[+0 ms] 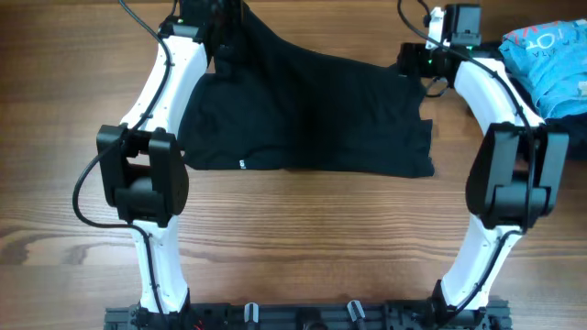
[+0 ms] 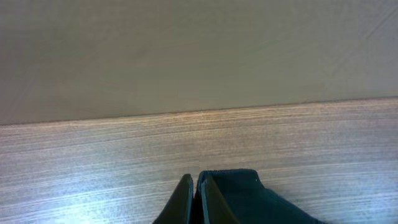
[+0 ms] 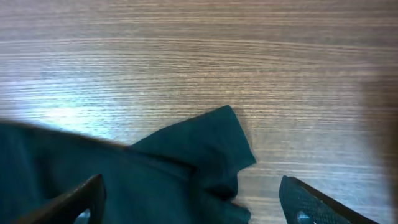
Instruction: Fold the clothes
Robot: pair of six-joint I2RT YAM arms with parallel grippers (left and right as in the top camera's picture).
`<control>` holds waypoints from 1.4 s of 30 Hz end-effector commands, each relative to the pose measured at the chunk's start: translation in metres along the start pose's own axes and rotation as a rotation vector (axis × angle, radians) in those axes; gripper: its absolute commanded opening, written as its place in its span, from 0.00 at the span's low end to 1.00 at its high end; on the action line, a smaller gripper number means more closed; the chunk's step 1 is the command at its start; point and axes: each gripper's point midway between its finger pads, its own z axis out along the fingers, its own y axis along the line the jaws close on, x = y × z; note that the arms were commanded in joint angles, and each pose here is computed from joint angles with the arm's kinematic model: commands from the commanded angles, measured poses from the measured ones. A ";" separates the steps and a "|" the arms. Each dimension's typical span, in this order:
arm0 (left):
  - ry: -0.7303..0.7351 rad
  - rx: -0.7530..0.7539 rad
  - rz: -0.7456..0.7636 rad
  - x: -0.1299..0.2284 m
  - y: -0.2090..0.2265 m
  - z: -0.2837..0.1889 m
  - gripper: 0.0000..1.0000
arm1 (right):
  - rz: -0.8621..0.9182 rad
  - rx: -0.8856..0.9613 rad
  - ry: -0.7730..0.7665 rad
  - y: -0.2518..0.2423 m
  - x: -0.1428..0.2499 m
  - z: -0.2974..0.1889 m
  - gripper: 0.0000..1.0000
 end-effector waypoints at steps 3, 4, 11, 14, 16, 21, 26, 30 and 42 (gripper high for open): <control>-0.002 -0.007 0.007 -0.003 -0.001 -0.003 0.04 | 0.019 0.018 0.026 -0.006 0.013 0.024 0.84; -0.001 -0.007 0.007 -0.003 -0.001 -0.003 0.04 | 0.026 0.019 0.032 -0.006 0.015 0.027 0.84; 0.017 -0.008 0.008 0.002 0.000 -0.003 0.04 | 0.047 0.019 0.066 -0.007 0.030 0.044 0.75; 0.021 -0.009 0.009 0.003 0.000 -0.003 0.04 | 0.063 0.020 0.078 -0.007 0.034 0.048 0.64; 0.021 -0.009 0.009 0.003 0.000 -0.003 0.04 | 0.074 0.016 0.086 -0.007 0.037 0.050 0.55; 0.048 -0.010 0.010 0.010 0.000 -0.003 0.04 | 0.075 0.013 0.098 -0.006 0.040 0.051 0.40; 0.060 -0.018 0.011 0.013 0.002 -0.003 0.04 | 0.077 0.009 0.107 -0.005 0.042 0.050 0.09; 0.062 -0.031 0.011 0.013 0.005 -0.003 0.04 | 0.102 -0.002 0.104 -0.003 0.037 0.043 0.04; 0.084 -0.070 -0.032 -0.001 0.023 -0.044 0.04 | 0.072 -0.020 -0.057 0.006 -0.032 -0.076 0.04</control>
